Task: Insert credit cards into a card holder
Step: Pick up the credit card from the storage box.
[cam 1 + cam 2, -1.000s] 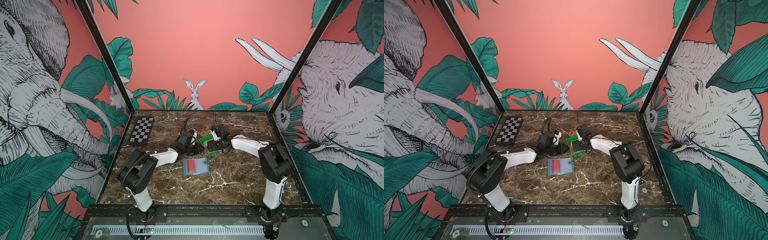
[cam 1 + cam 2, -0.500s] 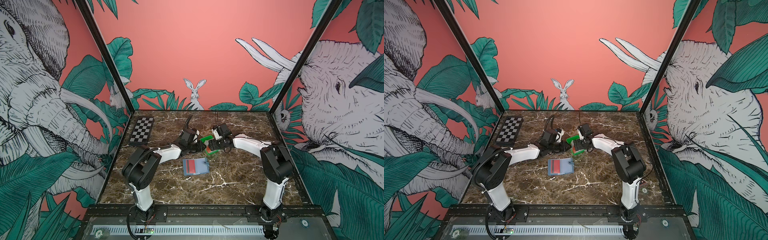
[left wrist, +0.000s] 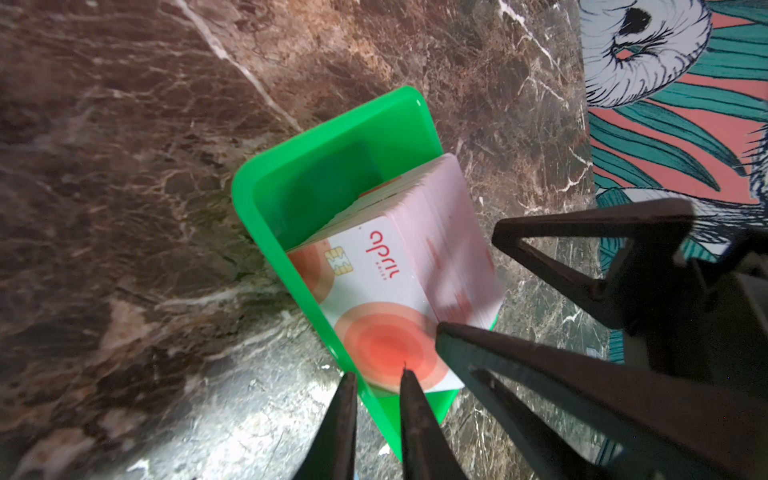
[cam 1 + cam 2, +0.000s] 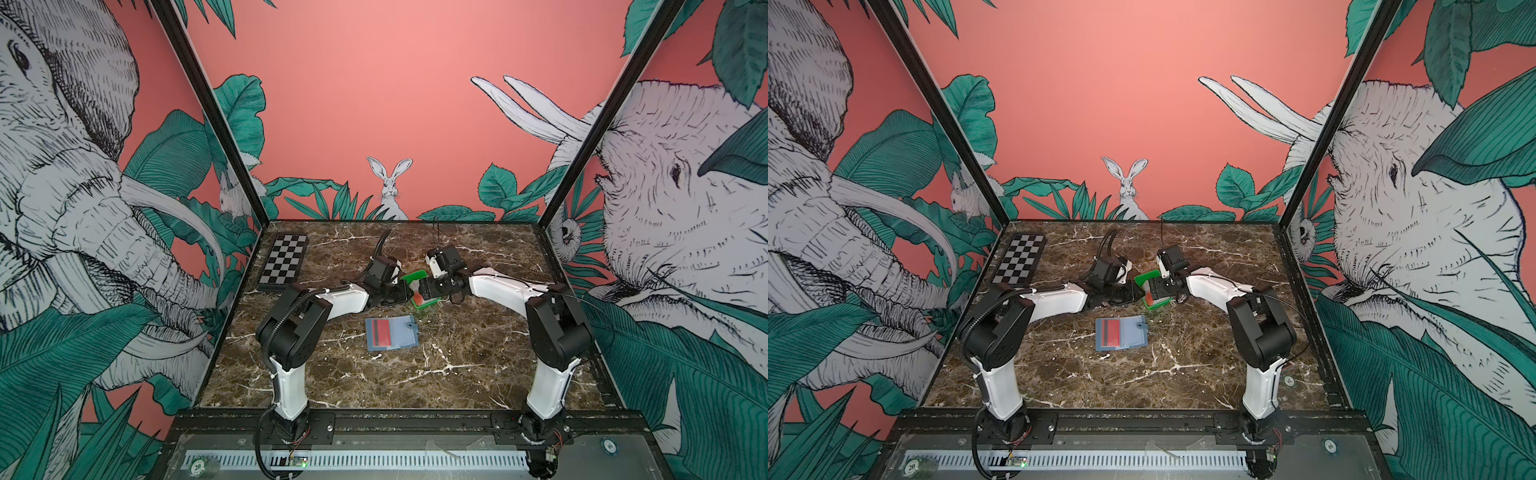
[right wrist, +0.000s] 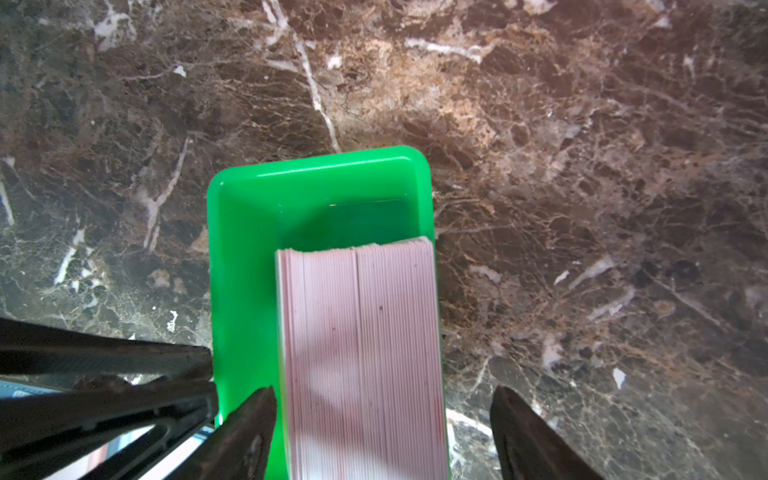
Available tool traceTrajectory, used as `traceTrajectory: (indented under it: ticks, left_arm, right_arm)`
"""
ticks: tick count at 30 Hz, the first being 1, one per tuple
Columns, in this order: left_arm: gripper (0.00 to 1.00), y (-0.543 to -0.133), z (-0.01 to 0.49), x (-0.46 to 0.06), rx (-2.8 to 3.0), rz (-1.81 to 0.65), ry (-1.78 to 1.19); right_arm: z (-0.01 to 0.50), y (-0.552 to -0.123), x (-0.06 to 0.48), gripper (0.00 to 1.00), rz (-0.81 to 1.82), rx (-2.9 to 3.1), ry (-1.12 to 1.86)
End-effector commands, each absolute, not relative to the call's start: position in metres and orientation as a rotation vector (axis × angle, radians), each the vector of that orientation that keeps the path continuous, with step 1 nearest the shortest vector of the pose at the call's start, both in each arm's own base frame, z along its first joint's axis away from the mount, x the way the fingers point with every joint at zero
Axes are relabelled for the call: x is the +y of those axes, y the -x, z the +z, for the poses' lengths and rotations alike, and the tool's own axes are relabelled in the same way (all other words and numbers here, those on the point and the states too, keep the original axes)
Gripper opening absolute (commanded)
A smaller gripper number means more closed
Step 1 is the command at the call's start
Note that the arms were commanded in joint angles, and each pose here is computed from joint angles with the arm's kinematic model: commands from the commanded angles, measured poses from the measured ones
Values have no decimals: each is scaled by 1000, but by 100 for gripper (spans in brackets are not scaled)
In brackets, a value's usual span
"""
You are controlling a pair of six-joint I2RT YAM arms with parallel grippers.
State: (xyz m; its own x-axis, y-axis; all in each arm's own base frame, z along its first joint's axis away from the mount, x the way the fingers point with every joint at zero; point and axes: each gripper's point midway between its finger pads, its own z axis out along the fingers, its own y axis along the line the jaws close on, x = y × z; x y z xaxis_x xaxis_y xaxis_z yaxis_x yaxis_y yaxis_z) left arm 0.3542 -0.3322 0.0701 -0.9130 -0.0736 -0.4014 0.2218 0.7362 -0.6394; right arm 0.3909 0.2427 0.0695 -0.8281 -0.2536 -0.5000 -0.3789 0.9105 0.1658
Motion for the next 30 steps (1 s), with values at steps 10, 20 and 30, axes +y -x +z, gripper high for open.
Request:
traceTrajectory:
  ticks: [10,20,30]
  left_arm:
    - [19,-356,96,-330,2482,-973,-149]
    - [19,-358,109,-331,2428,-990,-152]
    - [19,-362,98,-337,2447,-1006,-154]
  right_arm:
    - [65,-386,247,80,423,2598,476]
    - [65,-380,257,75,511,2603,492]
    - [62,-379,253,74,507,2605,446]
